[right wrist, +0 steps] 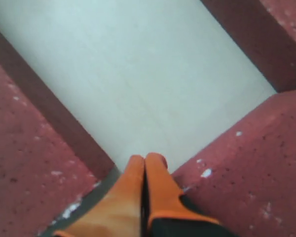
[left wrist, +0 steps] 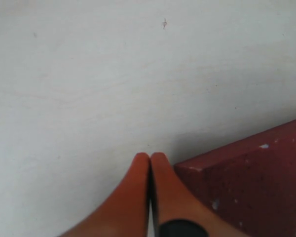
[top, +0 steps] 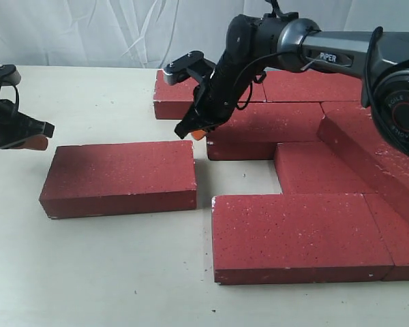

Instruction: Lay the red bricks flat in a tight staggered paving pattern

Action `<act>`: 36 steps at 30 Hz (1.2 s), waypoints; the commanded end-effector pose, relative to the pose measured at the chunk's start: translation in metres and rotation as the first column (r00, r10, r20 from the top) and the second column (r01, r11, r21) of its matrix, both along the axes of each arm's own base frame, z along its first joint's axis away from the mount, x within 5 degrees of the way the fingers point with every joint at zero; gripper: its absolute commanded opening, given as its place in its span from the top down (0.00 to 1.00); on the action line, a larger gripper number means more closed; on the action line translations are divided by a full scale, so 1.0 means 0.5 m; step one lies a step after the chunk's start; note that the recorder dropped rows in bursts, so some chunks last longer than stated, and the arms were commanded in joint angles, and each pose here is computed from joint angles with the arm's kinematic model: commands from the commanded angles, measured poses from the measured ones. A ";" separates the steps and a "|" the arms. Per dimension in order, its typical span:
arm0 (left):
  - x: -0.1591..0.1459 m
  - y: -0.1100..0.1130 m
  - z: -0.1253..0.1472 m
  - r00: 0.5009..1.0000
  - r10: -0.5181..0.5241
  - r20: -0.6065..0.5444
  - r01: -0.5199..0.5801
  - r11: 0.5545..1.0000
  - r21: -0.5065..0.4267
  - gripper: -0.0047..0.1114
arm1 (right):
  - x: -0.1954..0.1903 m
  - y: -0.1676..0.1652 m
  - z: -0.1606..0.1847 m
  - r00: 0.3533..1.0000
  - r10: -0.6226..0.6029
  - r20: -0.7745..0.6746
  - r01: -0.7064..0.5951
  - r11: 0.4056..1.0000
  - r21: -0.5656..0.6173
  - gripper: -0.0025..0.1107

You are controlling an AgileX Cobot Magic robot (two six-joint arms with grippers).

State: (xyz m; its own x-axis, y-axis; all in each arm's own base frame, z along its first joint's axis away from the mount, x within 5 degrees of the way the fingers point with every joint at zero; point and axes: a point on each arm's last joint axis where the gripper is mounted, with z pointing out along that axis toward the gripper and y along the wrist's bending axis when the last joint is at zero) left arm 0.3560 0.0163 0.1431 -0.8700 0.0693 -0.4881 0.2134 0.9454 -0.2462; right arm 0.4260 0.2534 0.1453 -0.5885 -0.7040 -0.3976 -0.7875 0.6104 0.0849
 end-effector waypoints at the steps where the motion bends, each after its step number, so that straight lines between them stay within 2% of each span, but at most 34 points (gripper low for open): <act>1: 0.002 0.002 0.009 1.000 0.013 0.013 -0.013 1.000 -0.011 0.96 | 0.015 -0.024 -0.006 0.996 -0.067 0.064 0.073 0.993 -0.098 0.98; 4: 0.002 0.002 0.009 1.000 0.013 0.013 -0.013 1.000 -0.011 0.96 | 0.020 -0.032 -0.007 0.992 -0.086 0.089 0.098 0.986 -0.137 0.98; 9: 0.002 0.002 0.009 1.000 0.013 0.013 -0.013 1.000 -0.011 0.96 | 0.018 -0.021 -0.003 0.991 -0.109 0.075 0.115 0.990 -0.080 0.98; 12: 0.002 0.002 0.009 1.000 0.013 0.013 -0.013 1.000 -0.011 0.96 | 0.016 -0.005 0.019 0.989 -0.135 0.060 0.133 0.990 0.035 0.98; 15: 0.002 0.002 0.009 1.000 0.013 0.013 -0.013 1.000 -0.011 0.96 | 0.008 0.012 0.050 0.994 -0.099 0.051 0.091 0.985 0.145 0.98; 18: 0.002 0.002 0.009 1.000 0.012 0.014 -0.012 1.000 -0.011 0.96 | 0.005 0.032 0.067 0.993 -0.120 0.017 0.112 0.962 0.250 0.98; 20: 0.001 0.001 0.009 1.000 0.010 0.011 -0.010 1.000 -0.018 0.96 | -0.008 0.053 0.051 0.998 -0.057 0.029 0.049 0.974 0.220 0.98; 23: 0.001 -0.002 0.010 1.000 0.015 0.004 -0.015 0.999 -0.040 0.96 | -0.018 0.070 0.031 0.992 0.030 0.125 -0.041 0.995 0.088 0.98; 25: 0.000 -0.003 0.010 1.000 0.012 0.002 -0.012 0.999 -0.043 0.96 | -0.013 0.073 0.027 0.989 -0.007 0.150 -0.007 0.996 0.088 0.98; 28: -0.001 -0.006 0.010 1.000 -0.008 0.003 0.009 0.998 -0.055 0.96 | -0.012 0.073 0.004 0.991 0.002 0.134 -0.011 0.998 0.066 0.98; 36: -0.001 -0.008 0.011 1.000 -0.021 0.009 0.022 0.998 -0.062 0.96 | -0.032 0.064 0.004 0.998 0.046 0.034 -0.047 0.999 0.011 0.98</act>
